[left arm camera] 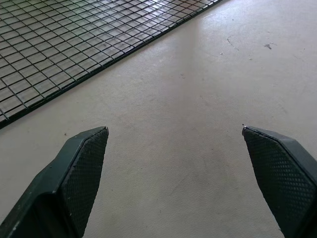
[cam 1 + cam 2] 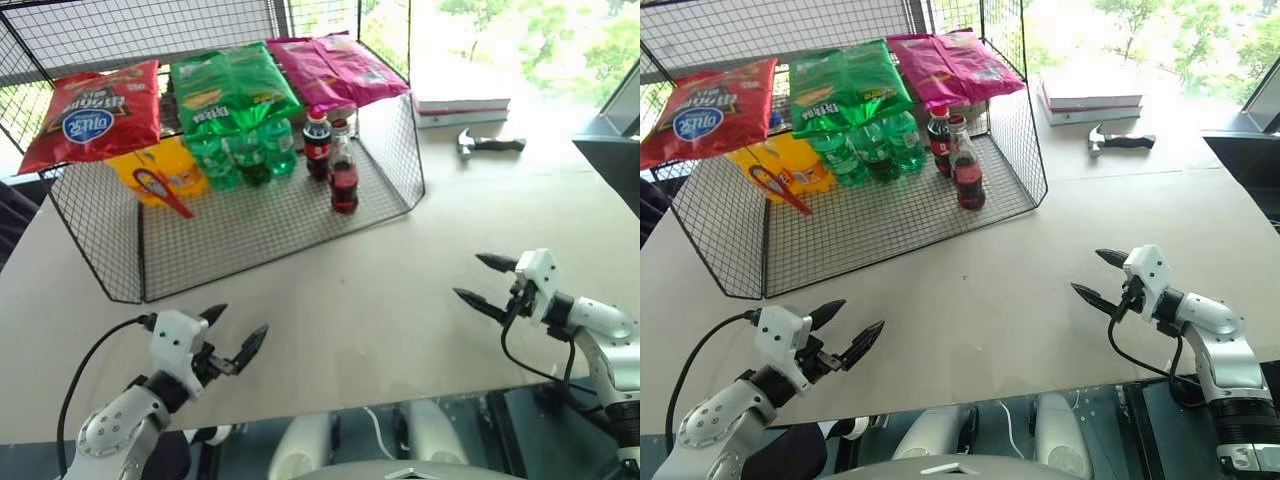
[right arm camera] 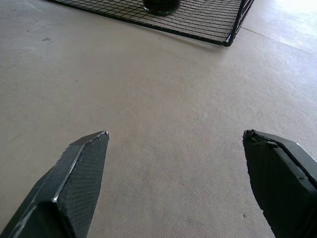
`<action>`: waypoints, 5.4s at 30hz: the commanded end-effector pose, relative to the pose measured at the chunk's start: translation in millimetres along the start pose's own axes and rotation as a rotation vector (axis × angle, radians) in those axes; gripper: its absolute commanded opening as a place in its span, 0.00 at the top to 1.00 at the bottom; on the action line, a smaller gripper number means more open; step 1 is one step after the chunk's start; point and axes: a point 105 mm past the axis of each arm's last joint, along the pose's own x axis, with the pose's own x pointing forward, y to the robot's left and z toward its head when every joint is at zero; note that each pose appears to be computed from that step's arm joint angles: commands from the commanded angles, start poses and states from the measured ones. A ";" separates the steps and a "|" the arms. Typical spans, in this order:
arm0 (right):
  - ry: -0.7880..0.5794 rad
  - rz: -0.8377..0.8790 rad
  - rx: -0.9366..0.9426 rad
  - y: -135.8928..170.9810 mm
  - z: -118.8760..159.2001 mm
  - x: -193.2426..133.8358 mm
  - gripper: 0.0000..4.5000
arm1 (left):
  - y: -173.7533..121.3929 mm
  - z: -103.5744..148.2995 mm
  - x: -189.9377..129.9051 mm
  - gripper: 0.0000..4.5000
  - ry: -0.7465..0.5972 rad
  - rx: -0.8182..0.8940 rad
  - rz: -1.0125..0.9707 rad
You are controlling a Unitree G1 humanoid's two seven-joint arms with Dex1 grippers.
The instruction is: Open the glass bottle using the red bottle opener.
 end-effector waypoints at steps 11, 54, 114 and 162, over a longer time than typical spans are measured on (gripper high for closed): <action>-0.023 0.020 -0.028 -1.7 11.8 3.0 0.03 | -5.3 21.2 0.9 0.00 -0.081 0.025 -0.013; -0.426 0.278 0.010 100.7 157.9 57.7 0.03 | 136.6 133.2 34.9 0.00 -0.497 0.237 0.607; -0.426 0.244 -0.001 99.7 151.9 65.2 0.02 | 144.8 140.8 54.7 0.36 -0.546 0.272 0.569; -0.414 0.232 -0.014 96.4 144.5 69.0 0.02 | 96.9 162.0 32.2 0.99 -0.877 -0.617 0.132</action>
